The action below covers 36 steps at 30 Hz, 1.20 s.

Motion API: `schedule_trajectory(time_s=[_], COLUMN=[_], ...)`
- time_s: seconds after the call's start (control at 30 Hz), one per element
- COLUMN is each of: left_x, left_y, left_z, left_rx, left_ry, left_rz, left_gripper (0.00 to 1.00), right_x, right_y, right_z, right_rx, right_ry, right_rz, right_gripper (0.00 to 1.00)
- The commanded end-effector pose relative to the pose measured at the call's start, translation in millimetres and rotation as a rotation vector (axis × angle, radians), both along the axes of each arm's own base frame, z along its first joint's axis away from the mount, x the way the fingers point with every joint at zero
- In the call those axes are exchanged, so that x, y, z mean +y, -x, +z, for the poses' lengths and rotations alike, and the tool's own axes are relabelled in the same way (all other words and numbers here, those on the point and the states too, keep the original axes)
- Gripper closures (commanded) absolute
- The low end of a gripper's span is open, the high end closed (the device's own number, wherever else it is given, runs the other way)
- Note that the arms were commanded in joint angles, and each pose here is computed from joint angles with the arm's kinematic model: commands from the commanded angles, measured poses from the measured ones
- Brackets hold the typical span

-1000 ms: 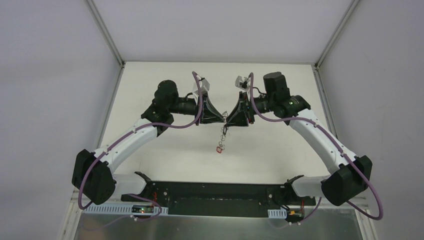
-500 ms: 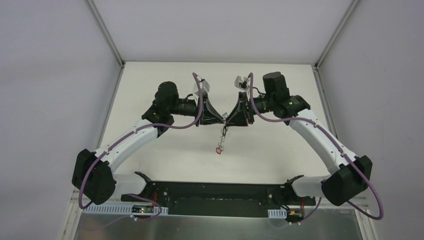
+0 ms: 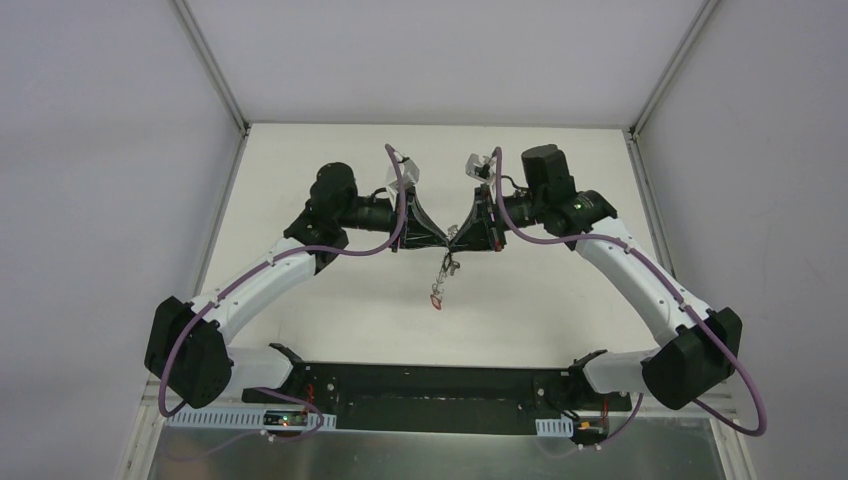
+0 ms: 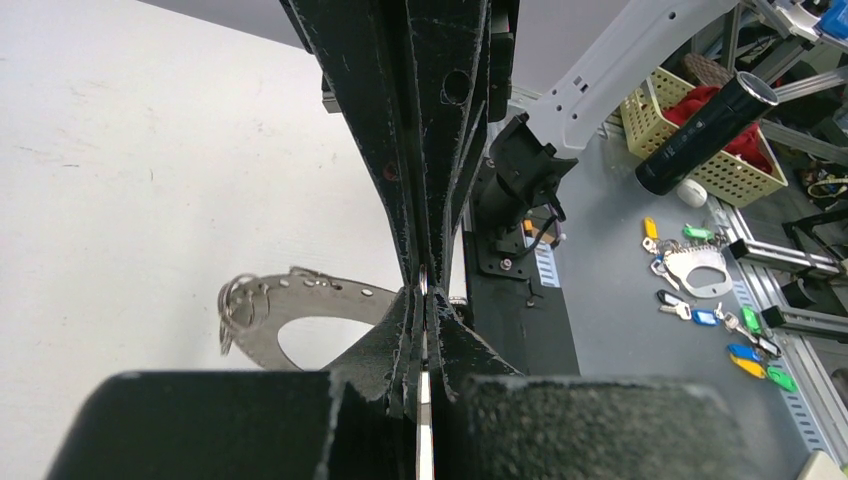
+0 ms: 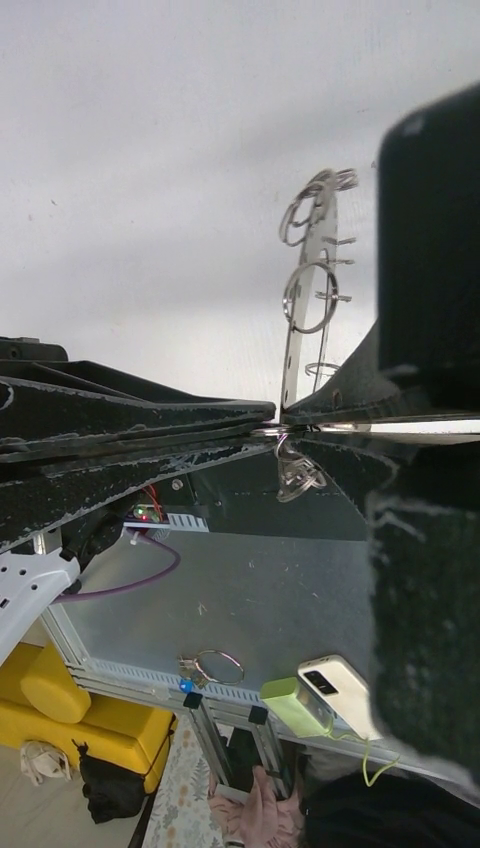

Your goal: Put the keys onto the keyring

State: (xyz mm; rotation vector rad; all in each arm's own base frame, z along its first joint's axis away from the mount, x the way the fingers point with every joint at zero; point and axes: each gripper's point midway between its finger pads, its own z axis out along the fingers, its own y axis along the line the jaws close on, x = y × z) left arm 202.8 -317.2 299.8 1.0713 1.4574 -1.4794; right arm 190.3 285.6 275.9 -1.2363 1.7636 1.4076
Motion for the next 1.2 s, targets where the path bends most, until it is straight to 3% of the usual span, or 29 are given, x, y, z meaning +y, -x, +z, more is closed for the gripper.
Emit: schedule_trajectory(time_s=[0.0,0.2,0.37,0.6,0.83,1.03,1.17], left_x=[0.7,5.7,19.2,21.7,13.4,11.0,12.3], left_y=[0.1,-1.6,-5.8,-5.4,-8.5,-7.5,-4.1], left_z=[16.7,8.9,-10.2,-6.0,-2.7,-7.7,-13.8], left_rx=[-0.076,-0.137,-0.232,-0.275,-0.242,-0.231,-0.236], left_ry=[0.046,-0.009,-0.155,-0.164,-0.098,-0.076,-0.081], left_rz=[-0.018,-0.011,0.029,0.028,0.029,0.017,0.002], left_gripper=[1.0,1.0,0.73,0.6,0.57,0.69,0.66], right_x=[2.3,-3.3,-4.4,-0.3,5.9,11.0,13.5], right_y=[-2.5,-7.1,-10.0,-6.9,-5.6,-2.7,-1.7], right_z=[16.7,14.6,9.9,-0.2,-7.5,-7.0,-4.7], right_rx=[-0.076,-0.175,-0.207,-0.198,-0.193,-0.167,-0.157], right_ry=[-0.024,0.093,0.219,0.355,0.411,0.388,0.371], right_rz=[0.009,-0.031,-0.046,-0.016,-0.003,0.01,0.013], right_gripper=[1.0,1.0,1.0,1.0,1.0,1.0,1.0])
